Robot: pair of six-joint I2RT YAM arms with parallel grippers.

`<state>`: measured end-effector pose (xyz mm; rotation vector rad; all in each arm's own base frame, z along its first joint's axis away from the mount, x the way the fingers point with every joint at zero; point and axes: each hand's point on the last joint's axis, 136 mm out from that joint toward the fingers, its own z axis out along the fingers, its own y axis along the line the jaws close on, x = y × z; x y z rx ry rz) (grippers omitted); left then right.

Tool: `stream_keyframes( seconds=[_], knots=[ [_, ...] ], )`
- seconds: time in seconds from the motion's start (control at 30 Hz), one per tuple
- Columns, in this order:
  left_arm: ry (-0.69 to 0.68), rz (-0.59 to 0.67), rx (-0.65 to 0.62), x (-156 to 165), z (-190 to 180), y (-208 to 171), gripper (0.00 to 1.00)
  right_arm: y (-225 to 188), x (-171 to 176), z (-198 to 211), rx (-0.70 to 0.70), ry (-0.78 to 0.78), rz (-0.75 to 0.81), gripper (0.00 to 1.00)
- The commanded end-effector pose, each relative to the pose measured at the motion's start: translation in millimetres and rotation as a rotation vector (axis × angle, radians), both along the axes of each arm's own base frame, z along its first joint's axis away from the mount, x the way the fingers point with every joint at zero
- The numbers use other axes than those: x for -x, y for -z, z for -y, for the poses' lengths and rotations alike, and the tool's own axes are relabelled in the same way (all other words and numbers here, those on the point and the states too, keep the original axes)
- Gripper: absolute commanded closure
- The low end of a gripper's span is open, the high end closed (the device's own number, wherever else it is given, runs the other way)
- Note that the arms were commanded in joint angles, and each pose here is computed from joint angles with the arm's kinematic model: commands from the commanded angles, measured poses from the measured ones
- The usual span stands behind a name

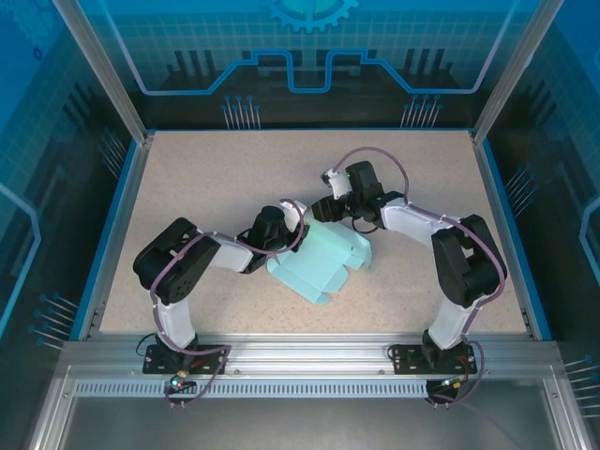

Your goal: Fold the paper box

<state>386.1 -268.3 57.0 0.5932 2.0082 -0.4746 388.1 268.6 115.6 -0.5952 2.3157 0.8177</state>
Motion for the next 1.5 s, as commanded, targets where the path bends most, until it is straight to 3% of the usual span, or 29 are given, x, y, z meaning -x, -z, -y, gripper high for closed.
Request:
stream_keyframes(
  seconds=[0.0, 0.73, 1.27, 1.47],
  knots=[
    [0.013, 0.001, -0.021, 2, 2, 4, 0.86, -16, 3, -4, -0.094, -0.008, -0.068, 0.57],
    [0.019, 0.013, -0.009, 2, 4, 0, 0.81, 48, 18, 11, 0.002, 0.008, -0.186, 0.59],
    [-0.042, 0.005, -0.018, 0, -6, -7, 0.94, -47, -6, 23, -0.156, 0.051, -0.067, 0.55],
    [-0.146, -0.049, -0.032, -1, -21, -11, 0.94, -80, 3, 52, -0.086, 0.125, 0.027, 0.54]
  ],
)
